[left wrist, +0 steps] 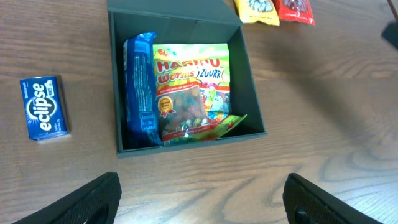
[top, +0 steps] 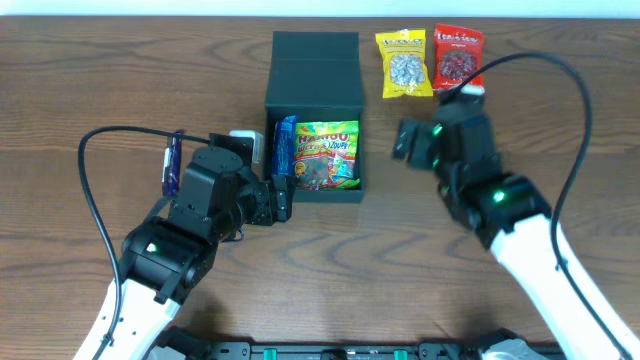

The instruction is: Pack container

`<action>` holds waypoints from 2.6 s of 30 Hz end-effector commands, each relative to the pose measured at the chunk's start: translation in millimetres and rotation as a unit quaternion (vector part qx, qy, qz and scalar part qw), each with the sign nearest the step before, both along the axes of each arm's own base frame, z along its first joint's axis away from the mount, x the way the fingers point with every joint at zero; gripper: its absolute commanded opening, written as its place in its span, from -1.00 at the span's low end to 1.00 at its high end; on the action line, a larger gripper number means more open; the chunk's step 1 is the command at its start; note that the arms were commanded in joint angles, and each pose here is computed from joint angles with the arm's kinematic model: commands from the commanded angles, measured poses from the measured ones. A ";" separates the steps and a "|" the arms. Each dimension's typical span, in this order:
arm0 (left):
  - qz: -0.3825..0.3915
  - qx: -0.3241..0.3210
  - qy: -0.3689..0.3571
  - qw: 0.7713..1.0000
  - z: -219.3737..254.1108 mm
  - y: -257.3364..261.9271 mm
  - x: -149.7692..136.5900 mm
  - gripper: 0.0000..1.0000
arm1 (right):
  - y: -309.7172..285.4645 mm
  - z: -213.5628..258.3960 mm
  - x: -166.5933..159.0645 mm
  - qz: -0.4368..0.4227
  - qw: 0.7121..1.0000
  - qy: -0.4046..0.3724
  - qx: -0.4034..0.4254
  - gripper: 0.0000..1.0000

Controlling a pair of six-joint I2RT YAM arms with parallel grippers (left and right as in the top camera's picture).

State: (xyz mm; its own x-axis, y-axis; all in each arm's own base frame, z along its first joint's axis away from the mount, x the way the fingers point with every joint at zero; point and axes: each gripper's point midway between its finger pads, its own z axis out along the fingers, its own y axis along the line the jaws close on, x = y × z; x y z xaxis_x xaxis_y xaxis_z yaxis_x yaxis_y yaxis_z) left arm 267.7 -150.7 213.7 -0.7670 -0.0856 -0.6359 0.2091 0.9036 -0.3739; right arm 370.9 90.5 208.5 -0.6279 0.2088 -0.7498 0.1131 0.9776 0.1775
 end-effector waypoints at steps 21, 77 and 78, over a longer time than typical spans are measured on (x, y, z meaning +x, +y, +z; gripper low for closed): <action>-0.008 0.027 -0.007 1.000 2.7 6.4 -2.2 0.81 | -117.0 -110.7 191.7 -0.060 0.995 -0.034 -0.066 0.99; -0.012 0.035 0.014 0.999 -5.1 8.9 -10.0 0.83 | -53.1 -55.3 172.9 0.028 0.993 0.084 -0.080 -0.97; -0.016 0.039 0.011 0.999 -5.1 8.8 -9.9 0.84 | -45.7 -47.6 169.0 0.038 0.993 0.080 -0.084 -0.97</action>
